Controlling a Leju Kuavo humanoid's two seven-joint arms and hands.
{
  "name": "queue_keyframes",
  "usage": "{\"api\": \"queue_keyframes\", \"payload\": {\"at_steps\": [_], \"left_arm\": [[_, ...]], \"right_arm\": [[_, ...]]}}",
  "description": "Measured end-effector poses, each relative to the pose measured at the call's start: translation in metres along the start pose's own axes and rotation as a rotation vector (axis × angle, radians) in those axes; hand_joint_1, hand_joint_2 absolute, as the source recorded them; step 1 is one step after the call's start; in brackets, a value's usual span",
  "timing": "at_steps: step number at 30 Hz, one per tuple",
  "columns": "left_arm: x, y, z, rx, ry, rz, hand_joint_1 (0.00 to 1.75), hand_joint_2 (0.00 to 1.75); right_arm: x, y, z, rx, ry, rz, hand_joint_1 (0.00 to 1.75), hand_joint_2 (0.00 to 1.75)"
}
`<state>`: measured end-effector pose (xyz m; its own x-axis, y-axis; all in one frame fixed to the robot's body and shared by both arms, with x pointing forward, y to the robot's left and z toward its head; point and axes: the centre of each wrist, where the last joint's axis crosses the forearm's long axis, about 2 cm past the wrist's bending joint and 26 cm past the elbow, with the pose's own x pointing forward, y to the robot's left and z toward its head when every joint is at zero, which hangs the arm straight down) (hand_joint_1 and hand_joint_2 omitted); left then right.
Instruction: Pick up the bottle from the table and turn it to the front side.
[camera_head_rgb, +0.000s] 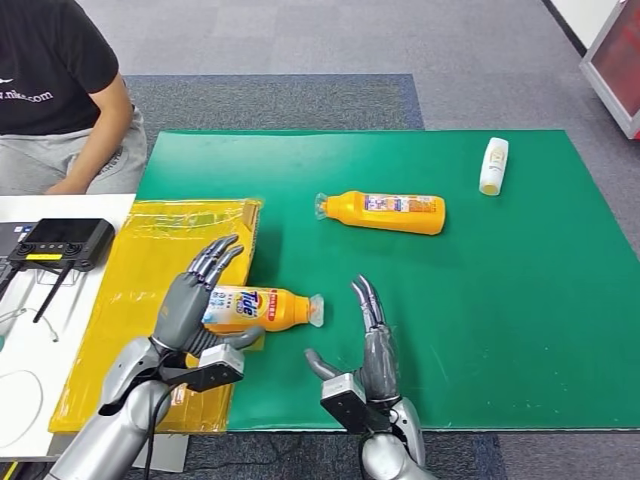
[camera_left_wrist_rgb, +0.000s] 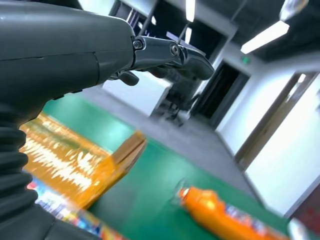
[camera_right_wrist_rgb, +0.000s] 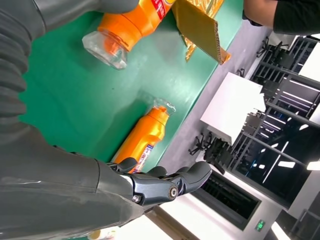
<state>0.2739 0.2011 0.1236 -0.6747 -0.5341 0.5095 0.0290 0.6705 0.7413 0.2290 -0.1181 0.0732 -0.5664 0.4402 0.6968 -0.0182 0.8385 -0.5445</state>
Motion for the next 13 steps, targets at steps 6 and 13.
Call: {"api": "queue_keyframes", "payload": {"at_steps": [6,13], "left_arm": [[0.026,0.011,-0.011,0.328,-0.113,0.375,0.0,1.75],[0.042,0.016,-0.016,0.389,-0.123,0.828,0.0,1.75]], "right_arm": [[0.0,0.001,0.0,-0.002,0.001,-0.004,0.0,1.75],[-0.001,0.002,0.002,-0.02,0.007,-0.011,0.0,1.75]]}}
